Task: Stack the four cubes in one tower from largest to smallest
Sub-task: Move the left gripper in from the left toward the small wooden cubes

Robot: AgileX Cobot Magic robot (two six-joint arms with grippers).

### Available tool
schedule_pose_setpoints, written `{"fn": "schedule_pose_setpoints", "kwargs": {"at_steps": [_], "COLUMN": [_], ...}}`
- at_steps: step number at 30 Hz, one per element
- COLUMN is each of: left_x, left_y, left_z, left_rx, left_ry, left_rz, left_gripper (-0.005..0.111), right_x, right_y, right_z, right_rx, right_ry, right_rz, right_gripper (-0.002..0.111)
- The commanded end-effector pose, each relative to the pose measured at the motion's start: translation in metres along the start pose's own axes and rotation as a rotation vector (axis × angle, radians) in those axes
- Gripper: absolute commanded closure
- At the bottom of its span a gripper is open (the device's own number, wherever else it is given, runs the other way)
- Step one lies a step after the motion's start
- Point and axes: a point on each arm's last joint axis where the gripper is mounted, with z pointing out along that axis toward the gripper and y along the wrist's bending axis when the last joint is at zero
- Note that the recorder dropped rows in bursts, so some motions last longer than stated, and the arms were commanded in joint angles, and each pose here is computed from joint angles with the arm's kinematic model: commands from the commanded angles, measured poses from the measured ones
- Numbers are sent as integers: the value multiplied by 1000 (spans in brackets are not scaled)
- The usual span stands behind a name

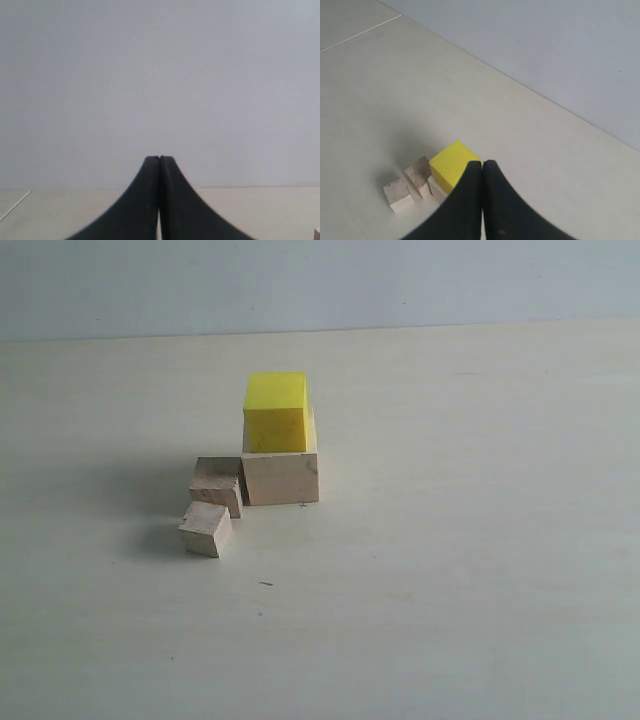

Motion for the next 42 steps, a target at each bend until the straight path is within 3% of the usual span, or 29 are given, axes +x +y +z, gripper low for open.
{"fn": "schedule_pose_setpoints", "kwargs": {"at_steps": [1, 5, 7, 10, 13, 18, 23, 27, 32, 36, 42], "left_x": [-7, 3, 1, -12, -28, -54, -41, -30, -32, -33, -19], "left_y": [0, 1, 0, -1, -6, -33, -57, -61, -63, -63, -60], "left_z": [-1, 0, 4, 19, 39, 94, 141, 149, 155, 155, 147], "left_rx": [3, -10, -10, 7, 77, 250, 290, 290, 298, 280, 253], "left_ry": [-72, 102, 125, 195, 259, 376, 538, 566, 503, 516, 689], "left_rz": [-43, -126, -151, -160, -140, -92, -105, -103, -115, -182, -157], "left_gripper": [107, 107, 107, 107, 107, 107, 107, 107, 107, 107, 107], "right_x": [0, -5, -5, 13, 37, 65, 77, 83, 84, 84, 85], "right_y": [6, 7, 7, 11, 18, 33, 45, 48, 49, 49, 48], "right_z": [-14, -31, -40, -61, -70, -92, -101, -100, -100, -100, -100], "right_rx": [-12, 54, 103, 221, 238, 236, 179, 147, 137, 142, 151], "right_ry": [-7, -71, -144, -310, -315, -335, -254, -191, -174, -171, -163], "right_rz": [-12, -11, -14, 16, 15, 4, -27, -37, -35, -38, -51], "right_gripper": [108, 108, 108, 108, 108, 108, 108, 108, 108, 108, 108]}}
